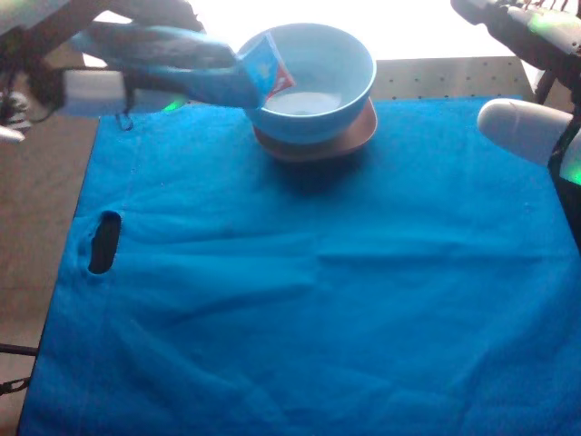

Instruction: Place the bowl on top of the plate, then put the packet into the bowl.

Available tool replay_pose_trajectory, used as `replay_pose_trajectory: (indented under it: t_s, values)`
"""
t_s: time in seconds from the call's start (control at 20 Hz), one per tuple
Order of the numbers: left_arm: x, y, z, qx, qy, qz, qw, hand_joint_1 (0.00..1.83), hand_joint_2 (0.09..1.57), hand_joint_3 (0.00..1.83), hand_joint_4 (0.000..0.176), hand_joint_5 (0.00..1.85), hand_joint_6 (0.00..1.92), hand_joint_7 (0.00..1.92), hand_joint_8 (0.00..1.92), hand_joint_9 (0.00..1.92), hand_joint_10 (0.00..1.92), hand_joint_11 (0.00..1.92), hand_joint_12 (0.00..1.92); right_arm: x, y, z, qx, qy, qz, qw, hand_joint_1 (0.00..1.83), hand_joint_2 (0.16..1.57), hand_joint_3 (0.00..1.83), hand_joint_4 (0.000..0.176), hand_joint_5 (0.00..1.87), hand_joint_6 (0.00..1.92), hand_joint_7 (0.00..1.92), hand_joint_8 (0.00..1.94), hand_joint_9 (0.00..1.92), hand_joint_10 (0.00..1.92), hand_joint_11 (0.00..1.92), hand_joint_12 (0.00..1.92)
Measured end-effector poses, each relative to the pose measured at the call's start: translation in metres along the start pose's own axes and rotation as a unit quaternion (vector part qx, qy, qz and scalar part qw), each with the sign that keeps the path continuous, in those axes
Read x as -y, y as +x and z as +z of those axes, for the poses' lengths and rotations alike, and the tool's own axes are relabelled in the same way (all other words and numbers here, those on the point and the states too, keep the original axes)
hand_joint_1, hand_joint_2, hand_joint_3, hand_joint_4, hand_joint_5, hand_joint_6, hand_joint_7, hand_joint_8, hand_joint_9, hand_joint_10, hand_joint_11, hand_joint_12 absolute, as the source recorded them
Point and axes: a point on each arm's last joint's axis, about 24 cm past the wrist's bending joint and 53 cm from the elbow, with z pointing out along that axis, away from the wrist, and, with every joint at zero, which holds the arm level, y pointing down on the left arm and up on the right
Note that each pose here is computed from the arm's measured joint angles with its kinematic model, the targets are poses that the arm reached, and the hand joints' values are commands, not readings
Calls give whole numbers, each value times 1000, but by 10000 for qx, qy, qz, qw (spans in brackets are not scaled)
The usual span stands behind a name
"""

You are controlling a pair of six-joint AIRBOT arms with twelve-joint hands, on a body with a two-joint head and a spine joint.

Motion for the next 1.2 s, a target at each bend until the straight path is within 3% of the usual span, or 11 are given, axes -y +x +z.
replay_pose_trajectory:
  t_s: [0.05,0.1,0.15,0.3,0.55,0.6,0.65,0.75,0.9,1.0,1.2]
  values:
    - [0,0,6,-15,0,39,10000,1373,1123,3,0,1006,761,951,1128,816,1330,548,1428,0,0,0,-7,-1,-3,10000,0,1300,10,131,13,0,0,0,0,0,0,0]
    - [1,-3,15,4,6,92,10000,1381,1090,0,0,1082,617,1036,985,888,1289,622,1429,0,0,0,-4,2,-5,10000,0,1314,15,120,11,0,0,0,0,0,0,0]
    - [2,-8,26,49,13,136,9999,1285,1078,1,0,1119,576,1041,1057,902,1055,670,1438,0,0,0,5,3,0,10000,0,1326,20,111,11,0,0,0,0,0,0,0]
    - [5,-17,49,144,38,223,9996,1275,1086,0,0,1158,421,1005,1196,947,1026,768,1420,1,1,-1,0,0,9,10000,0,1348,22,102,3,0,0,0,0,0,0,0]
    - [-6,-4,85,-1,-198,307,9993,1253,1039,4,12,1116,695,1196,683,1231,195,877,1034,4,5,0,-35,12,16,10000,0,1378,24,94,3,0,0,0,0,0,0,0]
    - [-10,-2,91,-37,-298,311,9991,1369,1025,12,0,1130,620,1212,545,1114,826,877,1014,5,4,1,-19,12,11,10000,0,1369,17,90,10,3,0,0,0,0,0,0]
    - [-13,0,96,-64,-368,317,9988,1384,1024,3,0,1173,546,1222,519,1090,955,862,1015,6,3,1,1,28,11,10000,0,1374,18,94,7,2,0,0,0,0,0,0]
    - [-15,3,106,-117,-428,370,9983,1272,1058,0,0,1163,470,1109,951,1080,596,786,1299,7,3,1,3,31,7,10000,0,1386,20,99,9,2,0,0,0,0,0,0]
    - [-23,17,117,-283,-590,441,9969,1235,1112,2,0,945,873,1035,1057,1026,421,694,1217,6,5,1,-26,11,4,10000,0,1394,18,72,6,1,0,0,0,0,5,2]
    - [-30,24,120,-368,-723,435,9958,998,1008,0,0,847,98,926,259,1003,316,618,1199,7,4,1,-21,17,-1,10000,0,1400,17,47,9,2,0,0,0,0,26,11]
    - [-32,25,121,-369,-758,422,9956,889,988,0,0,805,1,952,40,1003,311,604,1297,7,6,2,-29,14,12,10000,0,1411,15,55,12,2,3,1,0,0,18,7]
